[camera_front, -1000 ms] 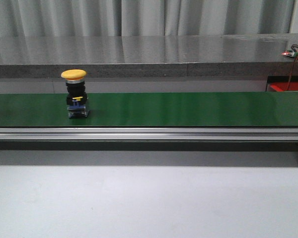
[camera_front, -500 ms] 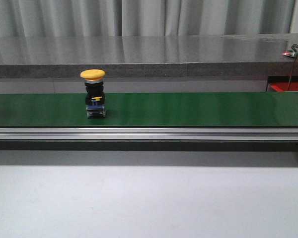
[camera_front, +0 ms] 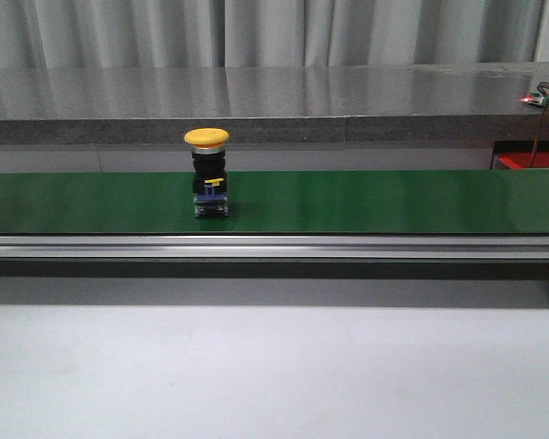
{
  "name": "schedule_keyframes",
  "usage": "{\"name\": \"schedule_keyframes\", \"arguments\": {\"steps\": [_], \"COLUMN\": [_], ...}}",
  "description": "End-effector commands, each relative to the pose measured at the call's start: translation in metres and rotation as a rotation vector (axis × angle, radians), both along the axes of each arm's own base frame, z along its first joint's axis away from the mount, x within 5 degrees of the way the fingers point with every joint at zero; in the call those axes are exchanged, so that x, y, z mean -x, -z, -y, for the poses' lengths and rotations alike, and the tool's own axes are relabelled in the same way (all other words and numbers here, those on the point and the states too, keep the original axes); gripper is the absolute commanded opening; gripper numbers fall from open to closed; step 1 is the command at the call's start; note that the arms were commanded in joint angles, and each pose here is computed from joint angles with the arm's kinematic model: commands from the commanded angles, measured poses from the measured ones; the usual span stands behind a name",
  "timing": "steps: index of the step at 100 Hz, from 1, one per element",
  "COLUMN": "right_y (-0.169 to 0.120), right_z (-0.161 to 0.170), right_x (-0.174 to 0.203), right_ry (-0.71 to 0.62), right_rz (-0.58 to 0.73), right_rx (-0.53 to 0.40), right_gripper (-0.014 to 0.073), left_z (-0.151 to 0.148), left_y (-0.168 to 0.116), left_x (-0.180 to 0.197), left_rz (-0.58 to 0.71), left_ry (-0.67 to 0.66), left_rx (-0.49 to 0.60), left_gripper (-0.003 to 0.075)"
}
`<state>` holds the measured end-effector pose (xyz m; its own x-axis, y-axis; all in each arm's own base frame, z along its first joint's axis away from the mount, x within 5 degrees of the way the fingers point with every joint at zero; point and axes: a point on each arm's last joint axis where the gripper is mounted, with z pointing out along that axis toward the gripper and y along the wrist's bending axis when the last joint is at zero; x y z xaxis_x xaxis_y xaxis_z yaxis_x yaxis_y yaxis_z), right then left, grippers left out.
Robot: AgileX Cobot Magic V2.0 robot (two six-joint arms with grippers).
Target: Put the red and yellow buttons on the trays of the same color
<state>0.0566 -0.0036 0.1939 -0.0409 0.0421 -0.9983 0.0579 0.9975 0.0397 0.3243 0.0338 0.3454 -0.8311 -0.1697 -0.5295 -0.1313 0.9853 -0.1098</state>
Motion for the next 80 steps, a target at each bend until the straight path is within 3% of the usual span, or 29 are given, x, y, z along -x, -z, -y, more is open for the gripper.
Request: {"name": "schedule_keyframes", "arguments": {"steps": [1, 16, 25, 80], "right_y": [-0.014, -0.014, -0.014, -0.014], "right_z": [-0.001, -0.001, -0.001, -0.001], "right_x": [0.002, 0.002, 0.002, 0.002], "right_ry": [-0.008, -0.008, -0.008, -0.008], "right_rz": [0.106, 0.106, 0.106, 0.107], "right_rx": [0.024, 0.024, 0.024, 0.024], "right_gripper": [-0.0072, -0.0072, -0.0072, -0.0072], "left_z": [0.006, 0.012, 0.016, 0.028], "left_y": [-0.032, -0.039, -0.040, -0.032], "left_x": [0.022, 0.054, 0.070, 0.150], "left_rz": [0.116, 0.168, 0.186, 0.296], "left_ry": [0.022, 0.054, 0.080, 0.090], "left_rx": [-0.008, -0.005, 0.001, 0.004], "left_gripper": [0.0353, 0.0099, -0.0014, -0.0019]}}
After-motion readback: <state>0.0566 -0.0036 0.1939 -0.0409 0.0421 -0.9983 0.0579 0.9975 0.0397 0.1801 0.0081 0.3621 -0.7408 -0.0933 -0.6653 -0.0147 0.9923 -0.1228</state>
